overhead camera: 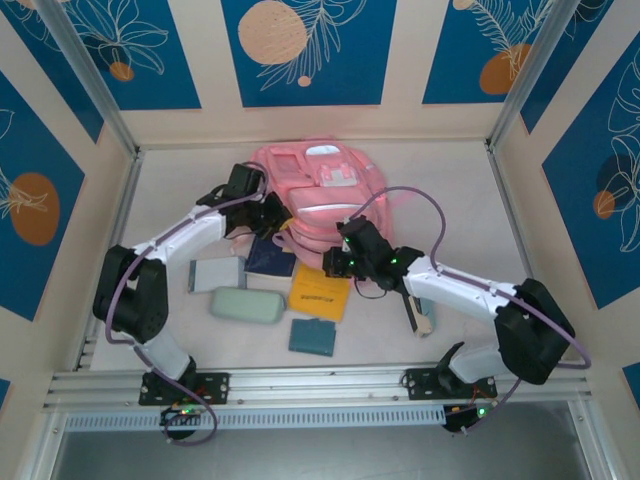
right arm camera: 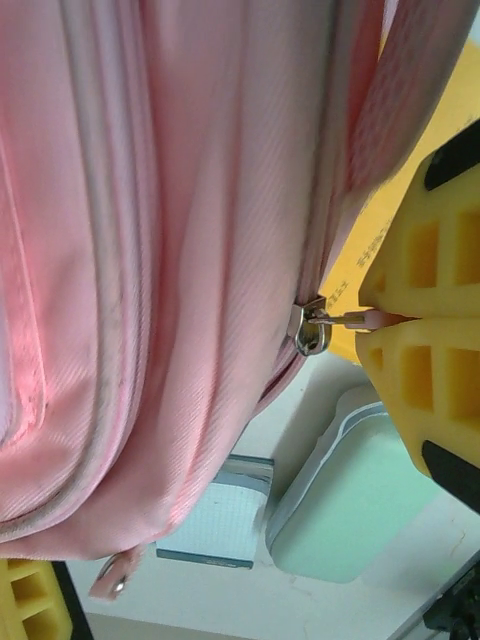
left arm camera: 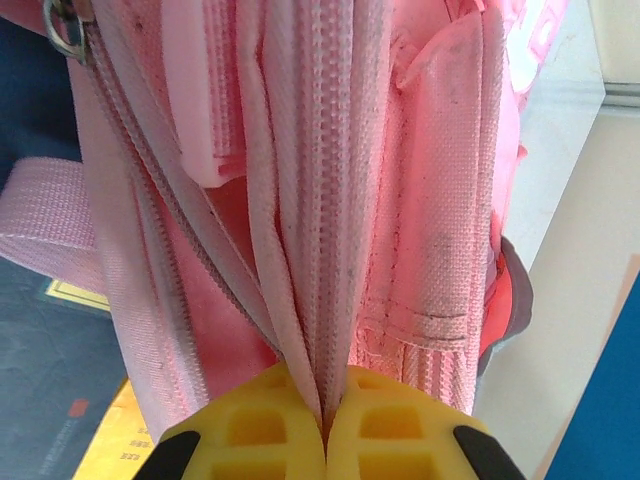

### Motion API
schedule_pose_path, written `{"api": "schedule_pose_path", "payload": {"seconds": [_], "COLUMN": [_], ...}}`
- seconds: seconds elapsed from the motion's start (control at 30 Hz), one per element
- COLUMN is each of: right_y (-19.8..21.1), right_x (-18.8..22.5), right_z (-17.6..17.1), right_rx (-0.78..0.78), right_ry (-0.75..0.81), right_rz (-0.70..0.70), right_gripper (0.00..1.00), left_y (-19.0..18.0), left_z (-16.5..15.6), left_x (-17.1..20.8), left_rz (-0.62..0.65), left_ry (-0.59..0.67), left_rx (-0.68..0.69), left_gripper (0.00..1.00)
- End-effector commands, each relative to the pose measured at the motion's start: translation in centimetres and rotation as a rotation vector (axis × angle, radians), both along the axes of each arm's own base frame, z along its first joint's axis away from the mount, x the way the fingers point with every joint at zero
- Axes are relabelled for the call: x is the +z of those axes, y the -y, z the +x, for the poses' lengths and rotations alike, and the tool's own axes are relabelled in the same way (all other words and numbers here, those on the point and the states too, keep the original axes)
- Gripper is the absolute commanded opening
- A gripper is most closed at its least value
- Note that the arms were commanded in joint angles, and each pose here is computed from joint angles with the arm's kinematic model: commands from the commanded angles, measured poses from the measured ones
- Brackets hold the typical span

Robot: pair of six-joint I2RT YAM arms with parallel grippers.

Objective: Pack the student bag

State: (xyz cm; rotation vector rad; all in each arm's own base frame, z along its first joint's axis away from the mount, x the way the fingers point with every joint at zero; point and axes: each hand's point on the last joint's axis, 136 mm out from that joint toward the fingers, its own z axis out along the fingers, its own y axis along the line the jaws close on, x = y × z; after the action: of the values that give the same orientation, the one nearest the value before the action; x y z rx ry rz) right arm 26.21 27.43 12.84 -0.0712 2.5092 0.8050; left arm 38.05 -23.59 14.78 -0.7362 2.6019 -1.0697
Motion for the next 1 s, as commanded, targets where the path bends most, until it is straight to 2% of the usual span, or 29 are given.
{"api": "schedule_pose_path", "payload": {"seconds": [0.0,0.13,0.23,0.3,0.37,0.43,0.5,0.67,0.73,0.83,0.9,0.97], "right_y": [3.6,6.1,8.6,9.1,7.4,3.6,1.0,-2.3,-3.3,-5.2,-6.5,-7.5], "right_x": [-0.8,-1.1,-1.9,-2.0,-1.1,1.5,4.4,10.8,12.4,13.1,12.2,10.8], "right_z": [-0.7,-0.8,-0.5,-0.3,-0.4,-1.4,-2.2,-2.9,-3.1,-3.4,-3.5,-3.4], "right_rx": [-0.027,-0.054,-0.128,-0.153,-0.090,0.092,0.211,0.282,0.284,0.276,0.265,0.247], "right_ry": [0.004,-0.009,-0.030,-0.029,-0.011,0.039,0.128,0.262,0.280,0.286,0.278,0.255], "right_rz": [-0.105,-0.116,-0.154,-0.128,-0.034,0.089,0.101,0.158,0.188,0.184,0.143,0.121], "right_gripper": [0.00,0.00,0.00,0.00,0.00,0.00,0.00,0.00,0.00,0.00,0.00,0.00], "left_y": [-1.5,-1.8,-2.0,-2.0,-1.9,-1.6,-1.3,-1.0,-1.2,-2.3,-3.8,-5.4], "left_z": [1.5,1.7,1.9,2.0,2.2,2.4,2.4,2.4,2.1,1.5,0.7,-0.4], "left_x": [3.9,4.7,5.4,6.2,7.3,8.5,10.0,13.7,14.3,14.0,13.4,12.8], "left_rz": [-0.002,0.007,0.026,0.039,0.048,0.058,0.060,0.063,0.083,0.105,0.127,0.154], "left_ry": [0.102,0.117,0.136,0.154,0.179,0.203,0.233,0.314,0.318,0.285,0.248,0.211], "left_rx": [0.018,-0.001,-0.020,-0.039,-0.070,-0.108,-0.147,-0.201,-0.218,-0.204,-0.158,-0.119], "left_gripper": [0.00,0.00,0.00,0.00,0.00,0.00,0.00,0.01,0.10,0.39,0.57,0.65]}}
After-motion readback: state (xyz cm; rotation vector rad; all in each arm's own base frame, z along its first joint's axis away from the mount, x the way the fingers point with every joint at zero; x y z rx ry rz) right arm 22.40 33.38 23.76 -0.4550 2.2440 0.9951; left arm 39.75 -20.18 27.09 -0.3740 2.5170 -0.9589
